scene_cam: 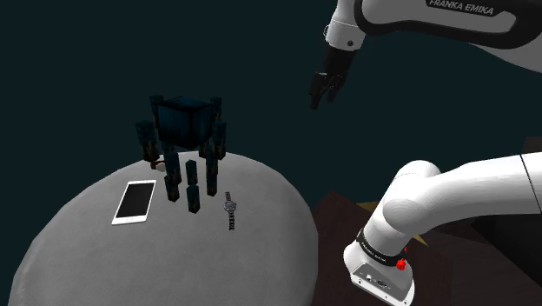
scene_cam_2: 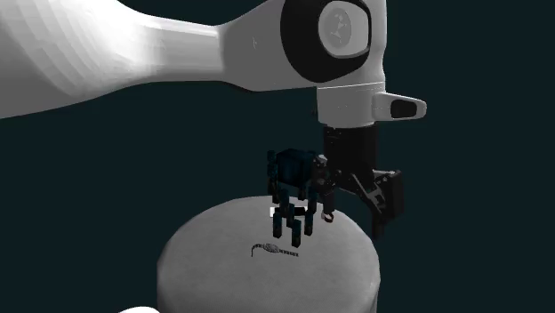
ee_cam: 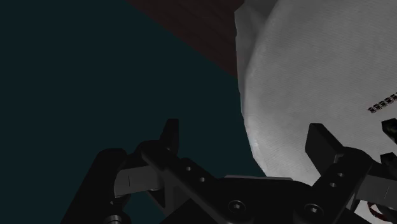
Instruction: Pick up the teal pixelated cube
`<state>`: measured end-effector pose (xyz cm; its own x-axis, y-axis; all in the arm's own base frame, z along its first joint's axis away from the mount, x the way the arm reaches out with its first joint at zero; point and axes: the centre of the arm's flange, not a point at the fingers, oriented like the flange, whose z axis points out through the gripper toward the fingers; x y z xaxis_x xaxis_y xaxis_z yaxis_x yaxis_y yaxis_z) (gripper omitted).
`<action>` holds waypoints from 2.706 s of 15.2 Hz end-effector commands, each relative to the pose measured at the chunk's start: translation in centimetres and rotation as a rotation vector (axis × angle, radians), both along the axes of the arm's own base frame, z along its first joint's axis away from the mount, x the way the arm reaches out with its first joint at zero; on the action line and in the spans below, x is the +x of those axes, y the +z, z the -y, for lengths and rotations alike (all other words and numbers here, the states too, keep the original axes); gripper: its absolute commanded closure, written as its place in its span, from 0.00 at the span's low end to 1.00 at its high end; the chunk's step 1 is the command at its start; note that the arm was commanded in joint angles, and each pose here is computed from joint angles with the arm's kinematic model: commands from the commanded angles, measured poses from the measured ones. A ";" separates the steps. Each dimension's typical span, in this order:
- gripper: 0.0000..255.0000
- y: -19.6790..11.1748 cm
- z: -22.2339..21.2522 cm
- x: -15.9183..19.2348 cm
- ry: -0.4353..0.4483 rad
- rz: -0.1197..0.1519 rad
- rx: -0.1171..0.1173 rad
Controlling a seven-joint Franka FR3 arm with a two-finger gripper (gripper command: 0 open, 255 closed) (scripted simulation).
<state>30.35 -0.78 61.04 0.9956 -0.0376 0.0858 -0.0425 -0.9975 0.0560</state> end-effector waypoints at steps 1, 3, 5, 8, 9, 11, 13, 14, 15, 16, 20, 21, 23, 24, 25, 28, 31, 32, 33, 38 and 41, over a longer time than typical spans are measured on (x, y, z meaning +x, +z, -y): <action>0.00 0.0 0.0 0.0 0.000 0.000 0.000; 0.00 0.0 -2.4 0.7 0.003 0.009 0.008; 0.00 0.0 -4.8 1.3 0.005 0.018 0.016; 0.00 0.1 -8.4 2.3 0.009 0.031 0.027; 0.00 0.1 -9.6 2.6 0.010 0.036 0.031; 0.00 0.2 -12.0 3.2 0.013 0.045 0.039; 0.00 0.3 -14.4 3.8 0.015 0.054 0.047; 0.00 0.4 -15.6 4.1 0.017 0.058 0.051; 0.00 0.5 -16.8 4.4 0.018 0.063 0.054; 0.00 0.5 -18.0 4.7 0.019 0.067 0.058; 0.00 0.9 -22.8 5.9 0.024 0.085 0.074; 0.00 1.0 -24.0 6.2 0.026 0.090 0.078; 0.00 1.3 -26.4 6.8 0.028 0.099 0.086; 0.00 1.4 -27.6 7.1 0.029 0.103 0.089; 0.00 1.5 -28.8 7.4 0.031 0.108 0.093; 0.00 1.2 -30.3 7.7 0.032 0.113 0.098; 0.00 -0.4 -30.3 7.7 0.032 0.113 0.098; 0.00 -1.0 -30.3 7.7 0.032 0.113 0.098; 0.00 -1.5 -30.3 7.7 0.032 0.113 0.098; 1.00 -2.3 -30.3 7.7 0.032 0.113 0.098; 1.00 -2.3 -30.3 7.7 0.032 0.113 0.098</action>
